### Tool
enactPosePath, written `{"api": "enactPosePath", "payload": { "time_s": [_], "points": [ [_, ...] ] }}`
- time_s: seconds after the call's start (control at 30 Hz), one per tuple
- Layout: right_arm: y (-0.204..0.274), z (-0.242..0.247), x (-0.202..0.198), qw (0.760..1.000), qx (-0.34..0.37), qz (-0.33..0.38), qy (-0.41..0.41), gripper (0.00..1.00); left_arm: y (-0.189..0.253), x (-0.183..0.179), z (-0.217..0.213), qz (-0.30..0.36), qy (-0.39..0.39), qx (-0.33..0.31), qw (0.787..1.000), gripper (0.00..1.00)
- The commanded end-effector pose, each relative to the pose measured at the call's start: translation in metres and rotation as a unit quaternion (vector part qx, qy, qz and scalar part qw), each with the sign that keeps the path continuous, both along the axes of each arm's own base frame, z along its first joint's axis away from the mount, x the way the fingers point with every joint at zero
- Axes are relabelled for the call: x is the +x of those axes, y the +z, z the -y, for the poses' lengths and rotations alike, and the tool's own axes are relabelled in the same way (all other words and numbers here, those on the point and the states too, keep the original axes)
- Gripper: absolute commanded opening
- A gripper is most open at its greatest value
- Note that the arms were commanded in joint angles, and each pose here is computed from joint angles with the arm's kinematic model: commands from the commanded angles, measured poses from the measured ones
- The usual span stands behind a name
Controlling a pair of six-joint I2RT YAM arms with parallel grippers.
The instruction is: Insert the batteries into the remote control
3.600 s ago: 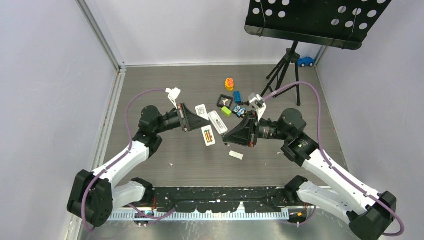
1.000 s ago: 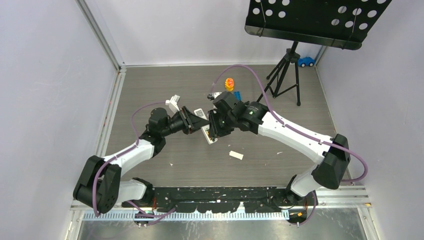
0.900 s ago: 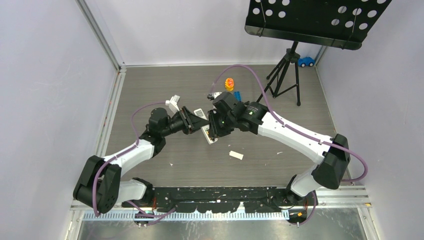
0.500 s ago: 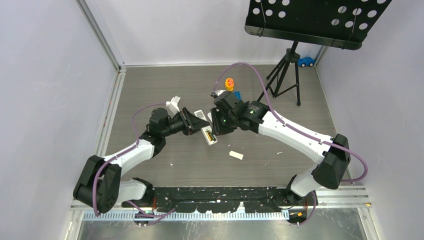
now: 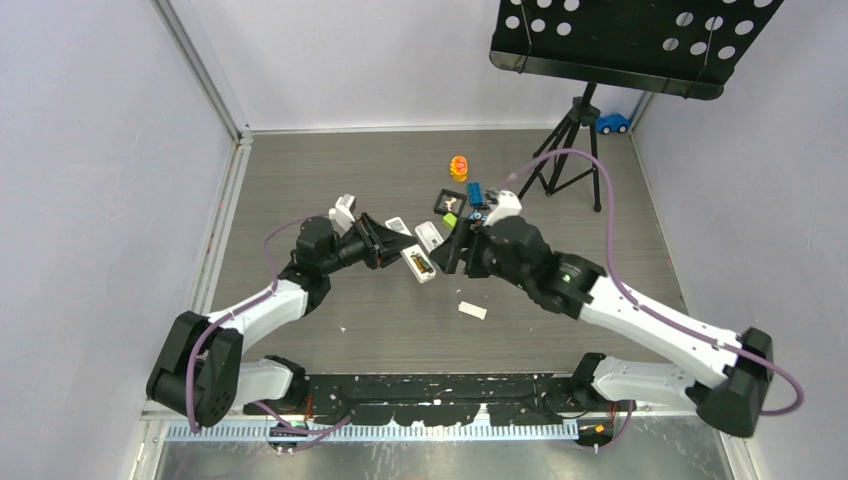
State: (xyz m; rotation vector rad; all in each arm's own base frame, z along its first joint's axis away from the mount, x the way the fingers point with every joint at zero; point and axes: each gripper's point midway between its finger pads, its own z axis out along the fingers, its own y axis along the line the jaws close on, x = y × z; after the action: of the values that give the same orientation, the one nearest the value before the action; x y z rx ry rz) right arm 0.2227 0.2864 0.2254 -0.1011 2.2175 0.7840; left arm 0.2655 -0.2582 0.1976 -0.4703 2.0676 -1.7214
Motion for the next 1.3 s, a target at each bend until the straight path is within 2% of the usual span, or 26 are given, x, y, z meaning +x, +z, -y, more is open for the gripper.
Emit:
{"api": "enactPosePath", "payload": {
  "time_s": [0.0, 0.07, 0.17, 0.53, 0.67, 0.93, 1.13, 1.2, 1.27],
  "points": [
    [0.072, -0.002, 0.017, 0.966, 0.232, 0.074, -0.085, 0.78, 0.037, 0.007, -0.007, -0.005, 0.041, -0.074, 0.996, 0.0],
    [0.088, 0.001, 0.015, 0.939, 0.32, 0.069, -0.103, 0.78, 0.042, 0.007, -0.009, -0.041, 0.052, -0.106, 0.992, 0.0],
    [0.093, 0.003, 0.011, 0.915, 0.386, 0.056, -0.107, 0.78, 0.055, 0.004, -0.01, -0.062, 0.053, -0.143, 0.986, 0.0],
    [0.085, -0.021, 0.006, 0.901, 0.428, 0.002, -0.075, 0.79, 0.065, 0.006, -0.011, -0.05, 0.057, -0.153, 0.985, 0.0],
    [0.068, -0.022, 0.01, 0.911, 0.398, -0.033, -0.099, 0.79, 0.076, 0.006, -0.01, -0.036, 0.048, -0.164, 0.985, 0.0],
    [0.076, -0.021, 0.009, 0.895, 0.433, -0.032, -0.098, 0.75, 0.087, 0.009, -0.008, -0.021, 0.043, -0.171, 0.984, 0.0],
    [0.082, -0.028, 0.005, 0.892, 0.444, -0.034, -0.077, 0.73, 0.097, 0.013, -0.006, -0.011, 0.042, -0.176, 0.983, 0.0],
    [0.082, -0.029, 0.006, 0.89, 0.448, -0.039, -0.076, 0.67, 0.1, 0.015, -0.006, -0.009, 0.043, -0.18, 0.983, 0.0],
    [0.081, -0.029, 0.007, 0.889, 0.449, -0.043, -0.083, 0.58, 0.103, 0.015, -0.006, -0.006, 0.041, -0.184, 0.982, 0.0]
  ]
}}
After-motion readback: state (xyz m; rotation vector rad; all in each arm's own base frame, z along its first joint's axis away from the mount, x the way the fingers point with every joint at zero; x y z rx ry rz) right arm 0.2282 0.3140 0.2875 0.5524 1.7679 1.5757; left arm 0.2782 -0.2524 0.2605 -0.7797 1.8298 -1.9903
